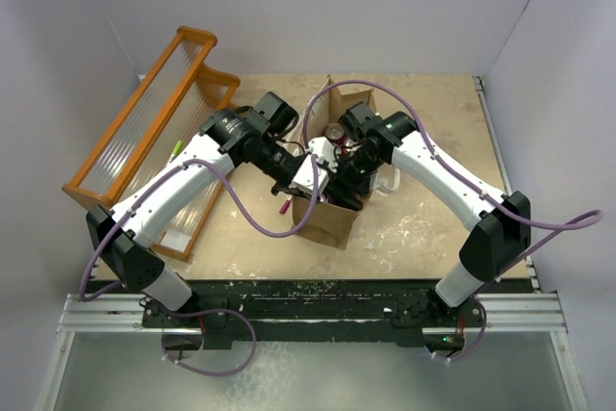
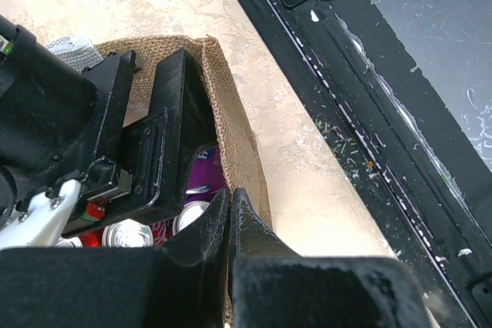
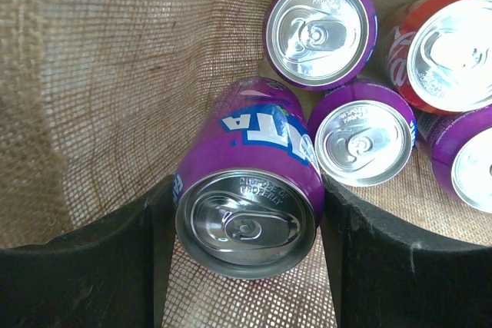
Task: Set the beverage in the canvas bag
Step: Place the drink in the canvas bag.
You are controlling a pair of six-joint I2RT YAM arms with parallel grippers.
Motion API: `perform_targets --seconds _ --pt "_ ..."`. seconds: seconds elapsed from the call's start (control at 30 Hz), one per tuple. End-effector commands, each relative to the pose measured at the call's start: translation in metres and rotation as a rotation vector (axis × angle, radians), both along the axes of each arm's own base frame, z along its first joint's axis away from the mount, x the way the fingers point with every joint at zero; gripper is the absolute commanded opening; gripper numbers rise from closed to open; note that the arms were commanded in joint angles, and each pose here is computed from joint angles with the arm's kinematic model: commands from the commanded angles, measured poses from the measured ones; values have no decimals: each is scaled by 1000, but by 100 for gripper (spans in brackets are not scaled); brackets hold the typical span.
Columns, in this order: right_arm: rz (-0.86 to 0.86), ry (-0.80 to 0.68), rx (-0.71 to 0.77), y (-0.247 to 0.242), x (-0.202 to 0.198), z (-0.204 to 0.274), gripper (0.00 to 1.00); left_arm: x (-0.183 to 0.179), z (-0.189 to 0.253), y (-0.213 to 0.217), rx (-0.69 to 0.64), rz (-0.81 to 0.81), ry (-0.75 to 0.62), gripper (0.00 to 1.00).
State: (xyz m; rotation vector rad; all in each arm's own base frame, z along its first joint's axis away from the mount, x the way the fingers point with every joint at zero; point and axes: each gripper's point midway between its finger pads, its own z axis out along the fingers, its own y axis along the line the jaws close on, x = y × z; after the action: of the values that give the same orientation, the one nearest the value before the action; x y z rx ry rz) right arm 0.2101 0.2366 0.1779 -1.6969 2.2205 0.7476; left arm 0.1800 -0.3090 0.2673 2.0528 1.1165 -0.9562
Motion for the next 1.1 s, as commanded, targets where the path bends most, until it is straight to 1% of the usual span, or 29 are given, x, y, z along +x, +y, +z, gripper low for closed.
perform_targets --seconds 0.0,0.07,0.3,0.43,0.57,0.83,1.0,1.07 --pt "25 215 -129 -23 -55 -4 0 8 14 2 -31 0 -65 0" --pt "38 201 -129 -21 -53 -5 0 9 15 2 -33 -1 -68 0" --pt "75 225 -127 -6 -56 -14 0 4 18 1 -48 -10 -56 0" --pt "95 232 -135 -4 -60 -24 5 5 19 2 -46 -7 -60 0" --pt "102 224 -134 -2 -61 -31 13 5 20 2 -49 -6 -62 0" --pt "117 217 -154 -8 -63 -38 38 6 21 2 -50 -4 -68 0" --pt "143 218 -140 -7 -65 -32 55 6 21 2 -49 -3 -71 0" --pt "157 221 -133 -7 -67 -28 59 6 21 3 -47 0 -73 0"
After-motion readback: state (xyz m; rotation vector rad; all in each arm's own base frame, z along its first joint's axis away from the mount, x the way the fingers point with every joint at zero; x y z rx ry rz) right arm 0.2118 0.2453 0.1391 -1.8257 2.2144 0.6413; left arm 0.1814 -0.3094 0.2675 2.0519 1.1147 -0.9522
